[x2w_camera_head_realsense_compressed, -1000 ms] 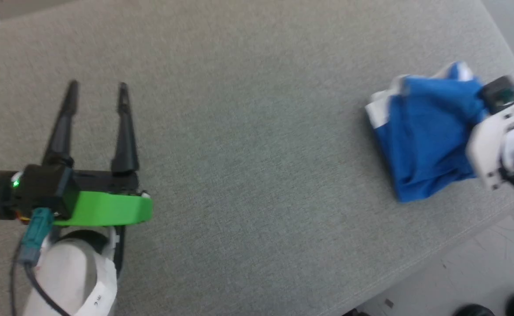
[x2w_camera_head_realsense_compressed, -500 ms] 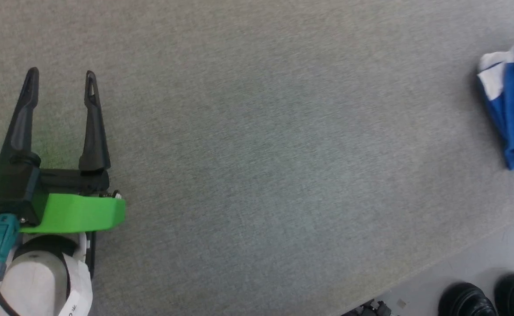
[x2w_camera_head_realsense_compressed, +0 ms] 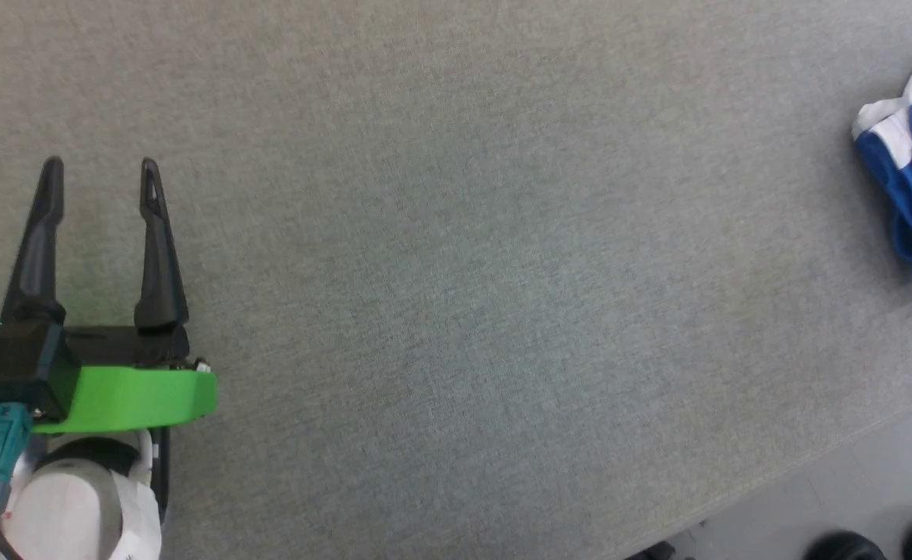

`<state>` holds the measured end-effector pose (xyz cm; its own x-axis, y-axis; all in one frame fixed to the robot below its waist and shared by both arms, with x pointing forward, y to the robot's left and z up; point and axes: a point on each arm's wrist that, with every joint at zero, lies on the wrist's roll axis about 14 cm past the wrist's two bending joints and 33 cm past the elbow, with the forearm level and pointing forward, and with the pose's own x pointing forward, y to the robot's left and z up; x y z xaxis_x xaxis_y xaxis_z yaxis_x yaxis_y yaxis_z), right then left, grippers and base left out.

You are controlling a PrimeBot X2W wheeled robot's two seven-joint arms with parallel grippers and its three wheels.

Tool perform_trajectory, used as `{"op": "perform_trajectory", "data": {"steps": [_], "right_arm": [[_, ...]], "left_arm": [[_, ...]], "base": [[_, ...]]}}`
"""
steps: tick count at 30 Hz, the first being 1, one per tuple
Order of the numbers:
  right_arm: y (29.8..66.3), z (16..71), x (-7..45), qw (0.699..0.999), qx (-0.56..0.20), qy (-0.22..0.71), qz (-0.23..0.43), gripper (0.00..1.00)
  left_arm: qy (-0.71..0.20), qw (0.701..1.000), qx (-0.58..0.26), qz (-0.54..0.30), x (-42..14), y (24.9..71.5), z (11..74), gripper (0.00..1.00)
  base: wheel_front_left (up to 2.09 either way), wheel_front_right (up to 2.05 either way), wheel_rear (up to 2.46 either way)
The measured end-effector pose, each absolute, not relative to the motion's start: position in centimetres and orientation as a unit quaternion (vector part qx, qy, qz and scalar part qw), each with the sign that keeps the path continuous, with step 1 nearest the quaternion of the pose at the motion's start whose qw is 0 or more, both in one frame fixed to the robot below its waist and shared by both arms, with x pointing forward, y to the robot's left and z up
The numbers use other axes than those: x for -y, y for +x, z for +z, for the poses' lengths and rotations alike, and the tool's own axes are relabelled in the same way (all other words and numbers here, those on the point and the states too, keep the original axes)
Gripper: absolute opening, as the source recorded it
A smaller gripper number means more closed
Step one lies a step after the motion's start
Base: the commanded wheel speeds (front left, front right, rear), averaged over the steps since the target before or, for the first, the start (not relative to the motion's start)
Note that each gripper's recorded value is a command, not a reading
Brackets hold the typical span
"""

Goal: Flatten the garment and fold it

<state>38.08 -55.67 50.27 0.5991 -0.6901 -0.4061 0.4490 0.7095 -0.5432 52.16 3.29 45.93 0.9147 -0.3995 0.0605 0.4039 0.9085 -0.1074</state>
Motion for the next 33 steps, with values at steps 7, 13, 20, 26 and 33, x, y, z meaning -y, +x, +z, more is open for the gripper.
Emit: {"op": "perform_trajectory", "data": {"steps": [7,13,20,26,33], "right_arm": [[45.1,59.5,50.1,0.952,-0.062,-0.159,-0.255,1.0],[47.1,65.6,42.9,0.977,0.111,-0.033,-0.179,1.0],[46.2,67.8,34.6,0.969,0.22,0.062,-0.094,1.0],[45.1,66.7,27.3,0.955,0.258,0.135,-0.051,1.0],[43.4,63.3,22.8,0.965,0.227,0.134,-0.015,1.0]], "left_arm": [[-0.082,0.982,0.053,-0.162,-5.0,50.8,49.1,1.0],[-0.1,0.984,0.089,-0.12,-7.1,49.2,52.2,1.0],[-0.094,0.985,0.131,-0.063,-11.1,47.1,55.8,1.0],[-0.092,0.984,0.149,-0.014,-14.6,44.9,57.5,1.0],[-0.081,0.987,0.139,0.02,-16.9,42.6,57.4,1.0]], "base": [[0.0,0.0,0.0],[0.0,0.0,0.0],[0.0,0.0,0.0],[0.0,0.0,0.0],[0.0,0.0,0.0]]}}
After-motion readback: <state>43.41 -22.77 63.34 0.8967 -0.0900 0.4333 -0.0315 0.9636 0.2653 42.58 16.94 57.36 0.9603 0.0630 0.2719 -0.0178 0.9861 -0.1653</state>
